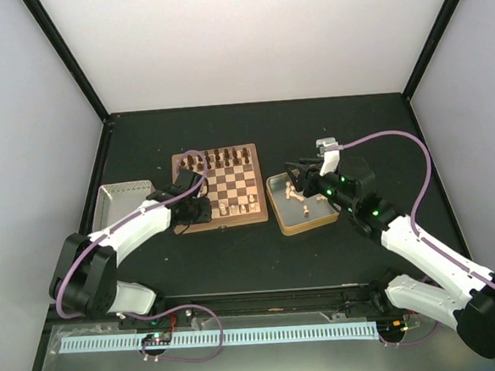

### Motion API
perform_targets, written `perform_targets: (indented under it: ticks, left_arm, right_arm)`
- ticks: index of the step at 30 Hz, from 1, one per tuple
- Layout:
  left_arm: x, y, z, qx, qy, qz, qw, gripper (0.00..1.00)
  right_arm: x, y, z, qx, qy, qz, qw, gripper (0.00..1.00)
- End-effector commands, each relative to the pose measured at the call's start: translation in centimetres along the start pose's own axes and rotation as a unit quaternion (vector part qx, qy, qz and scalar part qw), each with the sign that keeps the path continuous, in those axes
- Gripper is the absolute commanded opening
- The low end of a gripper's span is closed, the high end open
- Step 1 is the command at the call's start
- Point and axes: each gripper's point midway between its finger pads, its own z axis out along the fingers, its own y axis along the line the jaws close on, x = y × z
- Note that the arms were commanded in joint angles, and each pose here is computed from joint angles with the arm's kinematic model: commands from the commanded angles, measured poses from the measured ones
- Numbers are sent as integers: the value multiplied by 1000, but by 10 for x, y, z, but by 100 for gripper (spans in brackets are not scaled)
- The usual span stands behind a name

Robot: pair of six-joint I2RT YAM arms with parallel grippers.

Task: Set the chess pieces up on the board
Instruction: Place the chess piece on the chessboard, then pick up the chess piece from the storage box.

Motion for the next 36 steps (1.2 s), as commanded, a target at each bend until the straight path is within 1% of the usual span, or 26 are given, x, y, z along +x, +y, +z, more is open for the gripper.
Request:
perform_targets:
  ticks: [1, 3, 5, 8, 10, 12, 14, 17, 20, 21, 22, 24, 25, 27, 30, 33, 36]
  left_arm:
    - [-12, -5, -10, 9, -9, -1, 1000, 40]
    - [-17, -9, -18, 17, -22, -2, 1000, 49]
    - [-23, -11, -28, 26, -42, -7, 999, 55]
    - [-33, -3, -48, 13, -85, -16, 996, 62]
    - [-38, -1, -61, 16, -109, -20, 994, 63]
    - [-44, -3, -82, 37, -147, -24, 988, 63]
    - [-49, -8, -102, 65, -186, -13, 980, 63]
    - [-54, -14, -137, 106, -247, 8, 963, 68]
    - [-55, -22, -172, 150, -303, 38, 940, 76]
    - [-56, -24, -184, 161, -325, 46, 931, 79]
    - [-56, -25, -196, 170, -347, 54, 921, 83]
    - [-54, -24, -219, 188, -387, 64, 900, 96]
    - [-53, -24, -224, 192, -396, 65, 896, 99]
    - [-50, -23, -242, 204, -421, 69, 881, 99]
    - [-47, -22, -254, 216, -441, 70, 868, 99]
    - [-45, -26, -258, 231, -450, 78, 859, 99]
    - [-45, -30, -259, 241, -449, 84, 857, 99]
  right_arm:
    - [1, 2, 1, -6, -2, 2, 1000, 56]
    - [1, 2, 1, -5, -1, 2, 1000, 56]
    - [1, 1, 2, -3, -4, 2, 1000, 57]
    - [2, -7, 4, 16, -9, 7, 1000, 58]
    - [5, -16, 5, 38, -9, 13, 999, 60]
    - [6, -22, 6, 54, -7, 15, 998, 63]
    - [7, -26, 6, 64, -2, 7, 998, 66]
    - [10, -37, 5, 96, 7, -4, 995, 76]
    - [13, -48, 1, 127, 14, -15, 992, 95]
    - [15, -52, 0, 138, 18, -20, 990, 99]
    - [15, -54, -2, 145, 20, -24, 989, 100]
    - [19, -54, -2, 145, 33, -40, 988, 100]
    - [22, -55, -2, 148, 46, -48, 987, 100]
    - [26, -56, -2, 150, 69, -65, 984, 100]
    - [31, -55, 1, 152, 101, -77, 980, 100]
    - [39, -62, 8, 171, 139, -79, 972, 99]
    - [51, -76, 18, 205, 185, -81, 958, 95]
